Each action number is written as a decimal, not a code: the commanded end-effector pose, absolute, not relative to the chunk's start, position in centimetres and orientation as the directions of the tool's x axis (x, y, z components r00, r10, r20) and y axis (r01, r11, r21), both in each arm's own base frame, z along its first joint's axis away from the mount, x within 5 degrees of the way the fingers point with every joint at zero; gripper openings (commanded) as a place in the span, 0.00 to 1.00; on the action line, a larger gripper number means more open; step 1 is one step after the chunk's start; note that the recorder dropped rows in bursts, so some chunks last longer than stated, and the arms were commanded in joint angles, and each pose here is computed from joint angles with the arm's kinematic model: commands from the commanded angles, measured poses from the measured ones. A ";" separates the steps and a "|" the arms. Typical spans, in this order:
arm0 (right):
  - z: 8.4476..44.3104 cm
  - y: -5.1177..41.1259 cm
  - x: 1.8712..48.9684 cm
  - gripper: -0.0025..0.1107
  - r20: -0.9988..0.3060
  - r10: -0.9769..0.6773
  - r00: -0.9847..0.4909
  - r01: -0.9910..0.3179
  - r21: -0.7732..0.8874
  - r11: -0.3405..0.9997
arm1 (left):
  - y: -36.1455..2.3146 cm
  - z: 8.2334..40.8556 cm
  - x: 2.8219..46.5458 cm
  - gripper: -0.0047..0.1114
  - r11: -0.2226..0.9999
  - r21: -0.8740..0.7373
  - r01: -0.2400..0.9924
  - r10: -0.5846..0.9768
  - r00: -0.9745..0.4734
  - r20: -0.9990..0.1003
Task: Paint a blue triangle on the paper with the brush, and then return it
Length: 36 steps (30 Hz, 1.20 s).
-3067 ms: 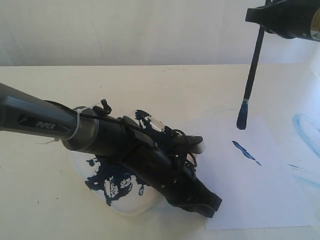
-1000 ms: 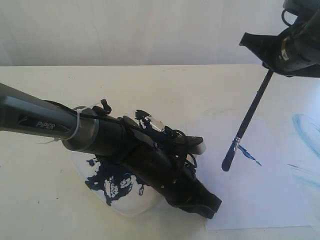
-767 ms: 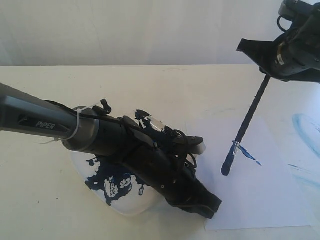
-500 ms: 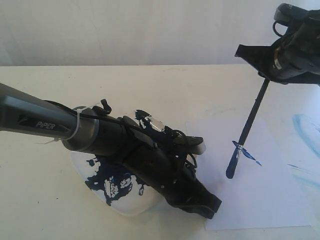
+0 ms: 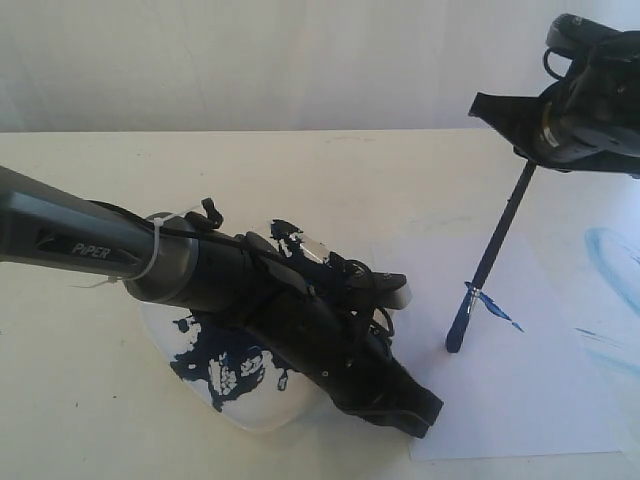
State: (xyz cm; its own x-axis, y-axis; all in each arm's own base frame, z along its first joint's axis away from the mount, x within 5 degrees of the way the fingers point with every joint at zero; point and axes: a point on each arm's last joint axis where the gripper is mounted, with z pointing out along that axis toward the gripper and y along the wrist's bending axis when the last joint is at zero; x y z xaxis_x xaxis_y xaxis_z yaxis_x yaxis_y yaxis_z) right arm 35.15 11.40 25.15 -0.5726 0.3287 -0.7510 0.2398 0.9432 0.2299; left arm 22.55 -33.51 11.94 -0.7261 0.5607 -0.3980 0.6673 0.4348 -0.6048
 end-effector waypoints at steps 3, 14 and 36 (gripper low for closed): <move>25.5 11.2 35.4 0.02 -0.776 0.321 -0.542 0.242 0.222 0.945 | -33.3 10.6 21.9 0.04 0.447 -0.626 0.639 0.581 -0.739 -0.340; 25.1 11.2 35.8 0.02 -0.788 0.328 -0.522 0.253 0.224 0.941 | -33.3 10.6 21.9 0.04 0.447 -0.626 0.639 0.581 -0.739 -0.340; 25.3 10.9 36.5 0.02 -0.842 0.306 -0.444 0.260 0.206 0.943 | -33.3 10.6 21.9 0.04 0.447 -0.626 0.639 0.581 -0.739 -0.340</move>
